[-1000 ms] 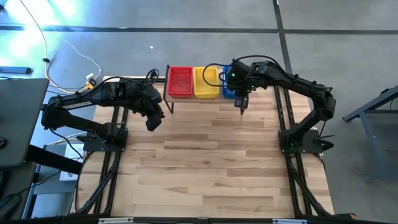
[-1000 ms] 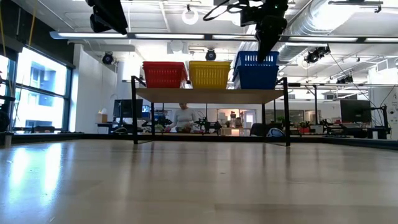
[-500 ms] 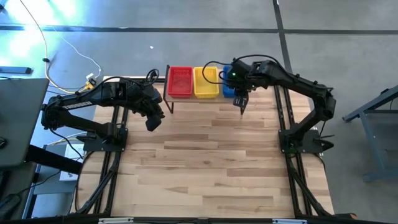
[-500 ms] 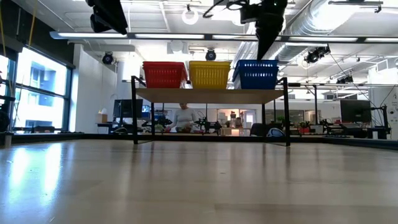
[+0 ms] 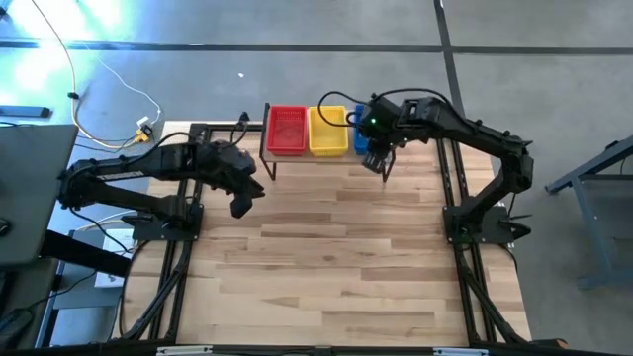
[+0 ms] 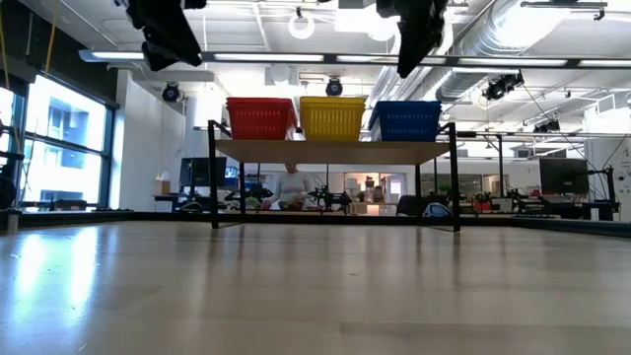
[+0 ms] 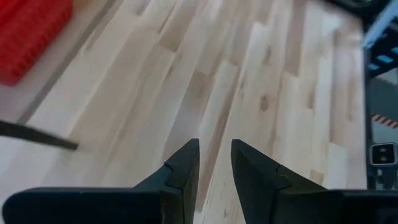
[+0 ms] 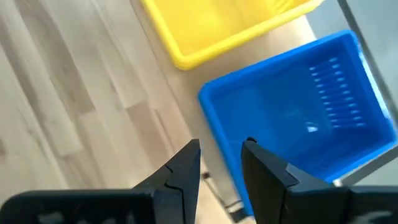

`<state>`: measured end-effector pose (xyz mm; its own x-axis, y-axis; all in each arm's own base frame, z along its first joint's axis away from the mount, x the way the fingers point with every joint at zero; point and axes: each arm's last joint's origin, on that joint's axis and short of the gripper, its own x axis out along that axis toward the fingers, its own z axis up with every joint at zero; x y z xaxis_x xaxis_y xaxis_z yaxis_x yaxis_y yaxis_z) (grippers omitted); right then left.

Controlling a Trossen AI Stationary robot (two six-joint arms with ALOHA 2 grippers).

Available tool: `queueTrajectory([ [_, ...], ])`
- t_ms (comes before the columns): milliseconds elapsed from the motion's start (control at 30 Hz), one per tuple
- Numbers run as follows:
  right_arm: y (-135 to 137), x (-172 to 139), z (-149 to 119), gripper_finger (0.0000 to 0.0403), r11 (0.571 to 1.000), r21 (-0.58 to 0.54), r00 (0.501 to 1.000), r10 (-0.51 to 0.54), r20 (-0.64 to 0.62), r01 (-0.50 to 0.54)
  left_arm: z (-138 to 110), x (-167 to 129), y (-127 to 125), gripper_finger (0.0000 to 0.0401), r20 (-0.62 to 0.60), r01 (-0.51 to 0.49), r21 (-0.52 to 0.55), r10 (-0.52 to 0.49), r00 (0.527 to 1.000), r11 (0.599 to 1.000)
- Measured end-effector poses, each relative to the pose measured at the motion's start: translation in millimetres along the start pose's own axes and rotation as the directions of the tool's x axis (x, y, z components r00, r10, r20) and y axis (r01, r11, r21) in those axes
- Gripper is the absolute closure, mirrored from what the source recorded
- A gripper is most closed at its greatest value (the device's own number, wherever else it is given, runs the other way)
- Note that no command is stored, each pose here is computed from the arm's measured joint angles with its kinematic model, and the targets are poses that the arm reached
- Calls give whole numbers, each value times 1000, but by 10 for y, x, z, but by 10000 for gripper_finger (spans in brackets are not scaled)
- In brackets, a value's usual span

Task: Stack baskets on shelf by color
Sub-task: Return to Home Position

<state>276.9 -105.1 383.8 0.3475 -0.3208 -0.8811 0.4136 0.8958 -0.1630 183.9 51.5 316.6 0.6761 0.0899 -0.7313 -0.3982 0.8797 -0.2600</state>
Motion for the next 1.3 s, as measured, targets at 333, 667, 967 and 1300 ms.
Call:
queueTrajectory([
  [333,323,-69,62,299,982,175,994,56,91,-71,-537,27,8,316,235,145,64,-156,959,987],
  [667,660,-158,53,299,933,222,958,264,114,-284,-1123,191,100,316,436,294,89,-303,848,952],
  [967,622,-463,-31,299,843,308,898,420,133,-441,-1449,410,176,316,547,403,128,-403,733,906],
  [1300,248,-1454,-221,299,933,62,862,302,407,-356,-1642,648,283,316,544,303,209,-368,754,930],
])
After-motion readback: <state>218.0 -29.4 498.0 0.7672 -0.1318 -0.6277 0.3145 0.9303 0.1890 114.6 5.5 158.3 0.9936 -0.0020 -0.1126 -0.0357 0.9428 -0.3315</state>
